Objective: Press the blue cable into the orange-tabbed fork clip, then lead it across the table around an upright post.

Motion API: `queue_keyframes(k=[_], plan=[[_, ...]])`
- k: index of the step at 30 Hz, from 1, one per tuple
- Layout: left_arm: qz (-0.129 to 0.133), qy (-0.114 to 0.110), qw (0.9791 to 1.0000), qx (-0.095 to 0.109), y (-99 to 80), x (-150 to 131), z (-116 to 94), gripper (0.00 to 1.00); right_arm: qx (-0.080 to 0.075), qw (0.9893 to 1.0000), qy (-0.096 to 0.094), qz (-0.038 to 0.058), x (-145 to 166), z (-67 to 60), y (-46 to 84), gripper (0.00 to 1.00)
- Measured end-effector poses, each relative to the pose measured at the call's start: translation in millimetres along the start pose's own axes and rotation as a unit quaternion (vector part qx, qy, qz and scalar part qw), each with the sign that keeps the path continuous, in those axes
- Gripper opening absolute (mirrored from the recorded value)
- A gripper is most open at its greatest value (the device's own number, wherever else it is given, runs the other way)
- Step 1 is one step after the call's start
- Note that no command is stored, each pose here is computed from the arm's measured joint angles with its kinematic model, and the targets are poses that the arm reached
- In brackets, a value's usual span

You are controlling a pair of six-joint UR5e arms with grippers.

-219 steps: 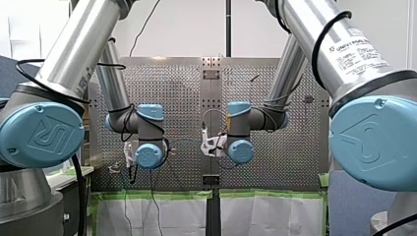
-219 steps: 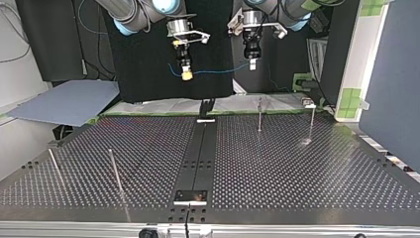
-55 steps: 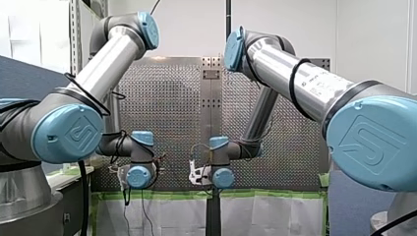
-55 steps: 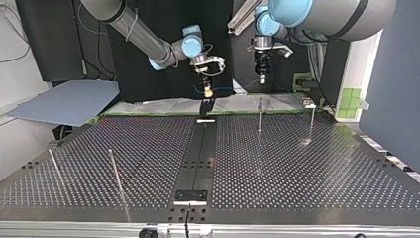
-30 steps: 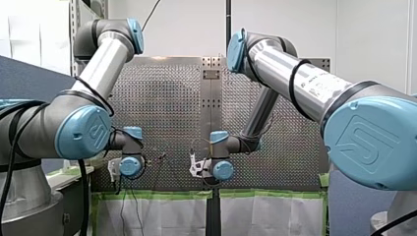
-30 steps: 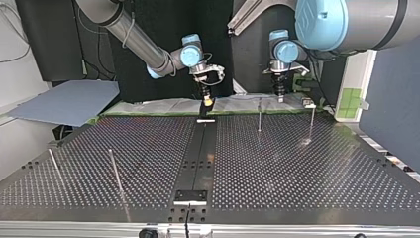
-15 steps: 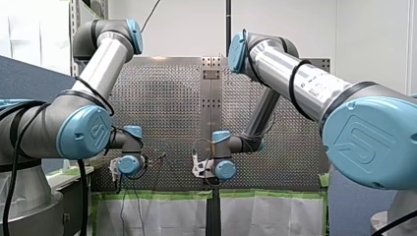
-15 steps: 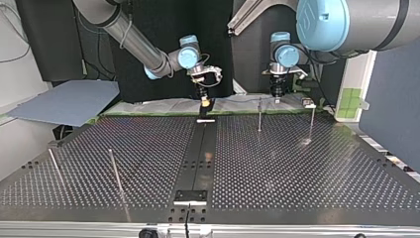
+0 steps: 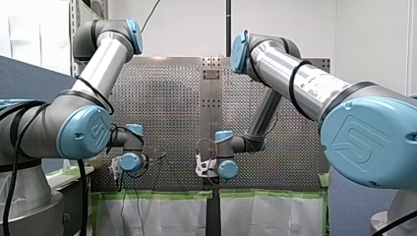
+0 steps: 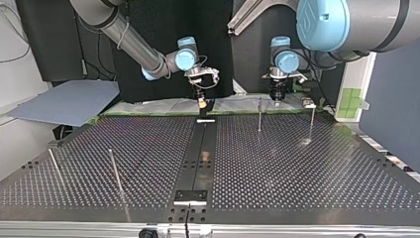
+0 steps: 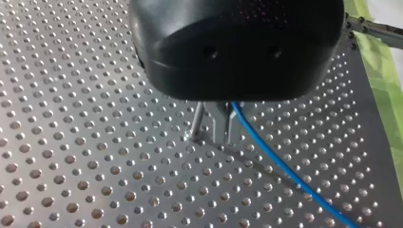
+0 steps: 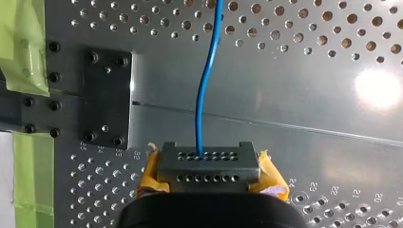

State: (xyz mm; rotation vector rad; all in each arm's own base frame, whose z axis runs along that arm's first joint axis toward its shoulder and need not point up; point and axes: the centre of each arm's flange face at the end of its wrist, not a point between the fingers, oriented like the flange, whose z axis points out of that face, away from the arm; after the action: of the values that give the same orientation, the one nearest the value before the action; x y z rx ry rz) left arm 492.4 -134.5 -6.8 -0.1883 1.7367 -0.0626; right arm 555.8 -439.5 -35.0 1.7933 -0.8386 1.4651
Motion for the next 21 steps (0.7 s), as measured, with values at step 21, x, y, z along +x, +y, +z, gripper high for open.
queue_keyframes(k=[21], plan=[[-0.020,0.019,0.9996,-0.005,0.7,5.0,9.1,0.00,0.000,1.0000,0.002,-0.0001,0.6,0.3,-0.6,0.00]])
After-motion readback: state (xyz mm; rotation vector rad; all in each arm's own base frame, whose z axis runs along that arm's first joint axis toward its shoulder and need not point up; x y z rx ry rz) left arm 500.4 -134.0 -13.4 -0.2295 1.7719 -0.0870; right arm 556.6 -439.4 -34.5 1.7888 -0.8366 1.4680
